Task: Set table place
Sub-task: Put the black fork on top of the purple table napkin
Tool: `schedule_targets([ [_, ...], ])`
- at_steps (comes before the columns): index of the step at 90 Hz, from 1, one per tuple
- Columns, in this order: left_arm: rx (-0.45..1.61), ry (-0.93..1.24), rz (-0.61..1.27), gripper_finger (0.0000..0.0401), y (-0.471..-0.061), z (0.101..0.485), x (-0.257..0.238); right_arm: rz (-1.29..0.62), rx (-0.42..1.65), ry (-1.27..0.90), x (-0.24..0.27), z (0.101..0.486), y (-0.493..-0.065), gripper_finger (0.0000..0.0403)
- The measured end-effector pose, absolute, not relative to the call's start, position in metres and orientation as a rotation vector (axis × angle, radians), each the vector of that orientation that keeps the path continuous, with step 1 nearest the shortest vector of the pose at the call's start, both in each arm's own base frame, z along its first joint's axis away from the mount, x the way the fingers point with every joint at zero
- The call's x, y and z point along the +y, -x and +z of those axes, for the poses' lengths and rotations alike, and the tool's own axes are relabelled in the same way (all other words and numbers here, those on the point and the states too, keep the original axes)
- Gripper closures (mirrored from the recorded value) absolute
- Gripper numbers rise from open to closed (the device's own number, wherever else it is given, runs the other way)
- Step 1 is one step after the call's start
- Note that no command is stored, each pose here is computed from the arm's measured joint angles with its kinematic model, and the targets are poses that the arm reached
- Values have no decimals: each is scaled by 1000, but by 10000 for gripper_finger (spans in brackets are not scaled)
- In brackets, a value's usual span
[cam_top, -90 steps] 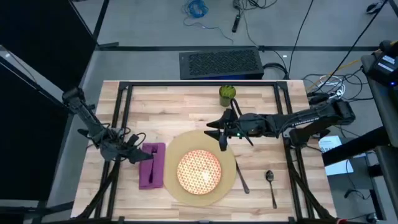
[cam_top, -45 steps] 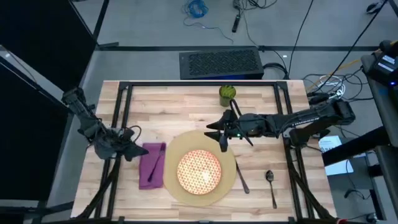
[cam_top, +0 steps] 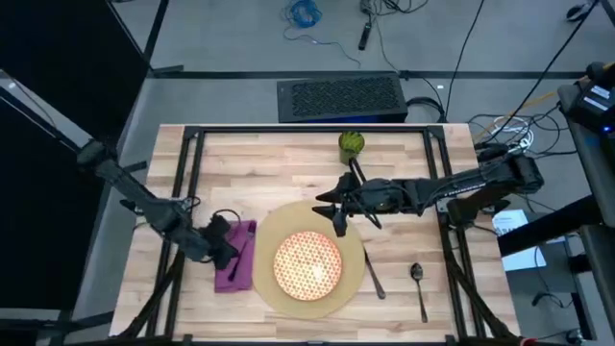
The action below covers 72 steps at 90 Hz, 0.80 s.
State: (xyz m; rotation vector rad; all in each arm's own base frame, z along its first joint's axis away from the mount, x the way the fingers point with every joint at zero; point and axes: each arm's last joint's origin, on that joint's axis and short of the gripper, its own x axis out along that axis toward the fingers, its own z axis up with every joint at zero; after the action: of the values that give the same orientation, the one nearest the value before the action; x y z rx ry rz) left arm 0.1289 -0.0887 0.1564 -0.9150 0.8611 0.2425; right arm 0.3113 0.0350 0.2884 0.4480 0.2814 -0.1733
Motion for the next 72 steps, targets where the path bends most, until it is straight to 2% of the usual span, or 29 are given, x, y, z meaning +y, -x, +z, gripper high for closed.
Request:
schedule_targets([
  [27,856,831,307,331,-146,146,-78,-166,286,-438,37,288,-311,231],
  [72,1007,764,318,331,-149,129,-78,-166,285,-438,37,288,-311,231],
])
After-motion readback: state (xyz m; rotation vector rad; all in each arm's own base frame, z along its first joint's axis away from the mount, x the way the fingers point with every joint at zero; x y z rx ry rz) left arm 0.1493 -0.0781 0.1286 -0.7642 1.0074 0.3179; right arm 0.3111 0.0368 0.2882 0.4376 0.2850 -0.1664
